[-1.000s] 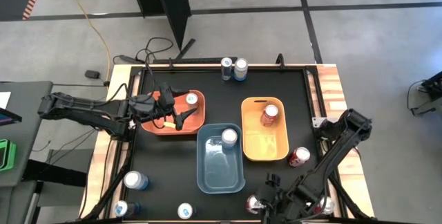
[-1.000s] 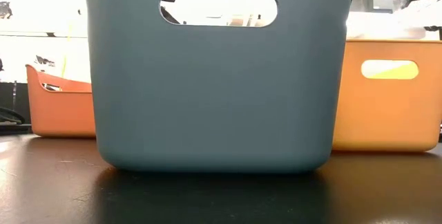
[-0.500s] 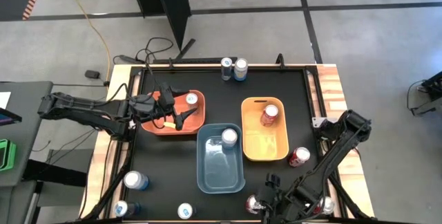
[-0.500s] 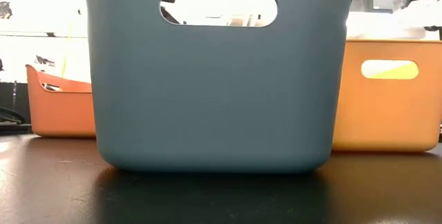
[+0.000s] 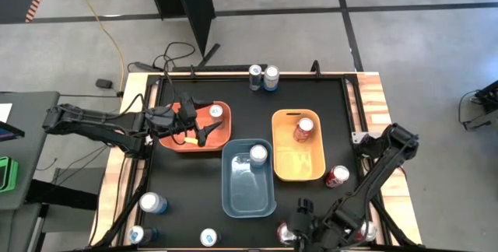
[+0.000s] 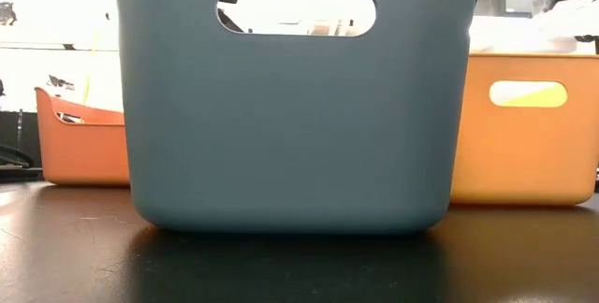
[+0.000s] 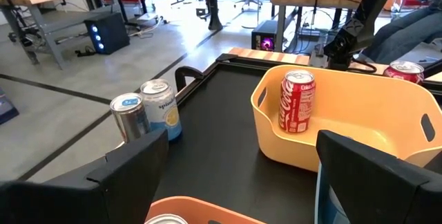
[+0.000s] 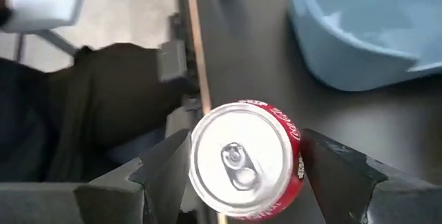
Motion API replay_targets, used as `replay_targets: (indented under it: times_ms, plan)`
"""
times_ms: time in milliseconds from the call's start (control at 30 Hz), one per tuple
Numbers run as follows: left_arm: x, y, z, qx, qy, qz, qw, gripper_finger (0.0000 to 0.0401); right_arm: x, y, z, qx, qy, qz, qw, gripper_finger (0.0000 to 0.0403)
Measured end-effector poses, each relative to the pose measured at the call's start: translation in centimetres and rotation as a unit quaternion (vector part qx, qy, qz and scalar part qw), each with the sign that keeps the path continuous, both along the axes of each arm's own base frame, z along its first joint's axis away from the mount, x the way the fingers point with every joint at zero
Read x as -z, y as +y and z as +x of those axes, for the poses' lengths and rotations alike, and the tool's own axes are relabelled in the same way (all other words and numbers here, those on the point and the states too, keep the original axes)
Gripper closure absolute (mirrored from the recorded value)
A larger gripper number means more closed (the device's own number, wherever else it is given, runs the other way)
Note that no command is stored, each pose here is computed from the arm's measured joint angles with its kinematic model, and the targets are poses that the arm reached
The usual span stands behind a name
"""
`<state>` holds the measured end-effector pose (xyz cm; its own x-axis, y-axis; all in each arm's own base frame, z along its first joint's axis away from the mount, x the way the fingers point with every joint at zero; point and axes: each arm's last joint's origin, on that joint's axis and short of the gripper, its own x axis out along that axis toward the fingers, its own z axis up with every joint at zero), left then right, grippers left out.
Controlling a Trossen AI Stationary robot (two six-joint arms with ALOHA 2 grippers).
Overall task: Sort soda cans
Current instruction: Adjust the bottom left red-white soda can on the table, then put the top red-white soda can into the yellow bin
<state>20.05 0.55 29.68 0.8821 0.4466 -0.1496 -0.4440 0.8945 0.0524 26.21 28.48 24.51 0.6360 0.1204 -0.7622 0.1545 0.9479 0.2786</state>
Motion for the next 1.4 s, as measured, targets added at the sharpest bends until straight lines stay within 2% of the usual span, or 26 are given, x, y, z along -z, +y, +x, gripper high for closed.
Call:
replay_targets:
  times_ms: [333, 533, 833, 933, 1067, 1400]
  plan:
    - [0.0, 0.0, 0.0, 0.0, 0.0, 0.0, 1.0, 0.0035, 0.3, -2.0, 1.0, 0.029, 0.026, -0.035, 0.999, 0.0116]
    - [0.0, 0.0, 0.0, 0.0, 0.0, 0.0, 1.0, 0.0035, 0.0, -3.4, 1.2, 0.058, 0.009, -0.092, 0.994, 0.0116]
    - [0.0, 0.0, 0.0, 0.0, 0.001, 0.001, 1.0, 0.0035, -0.3, -4.1, 0.3, 0.079, 0.032, -0.108, 0.99, 0.0116]
    - [0.0, 0.0, 0.0, 0.0, 0.001, 0.001, 1.0, 0.0035, -0.6, -4.3, -0.8, 0.09, 0.051, -0.118, 0.988, 0.0116]
    - [0.0, 0.0, 0.0, 0.0, 0.001, 0.001, 1.0, 0.0035, -1.9, -5.1, -3.5, 0.136, 0.071, -0.132, 0.979, 0.0116]
    - [0.0, 0.0, 0.0, 0.0, 0.001, 0.0, 1.0, 0.0035, -4.3, -6.8, -10.1, 0.253, 0.109, -0.174, 0.946, 0.0117]
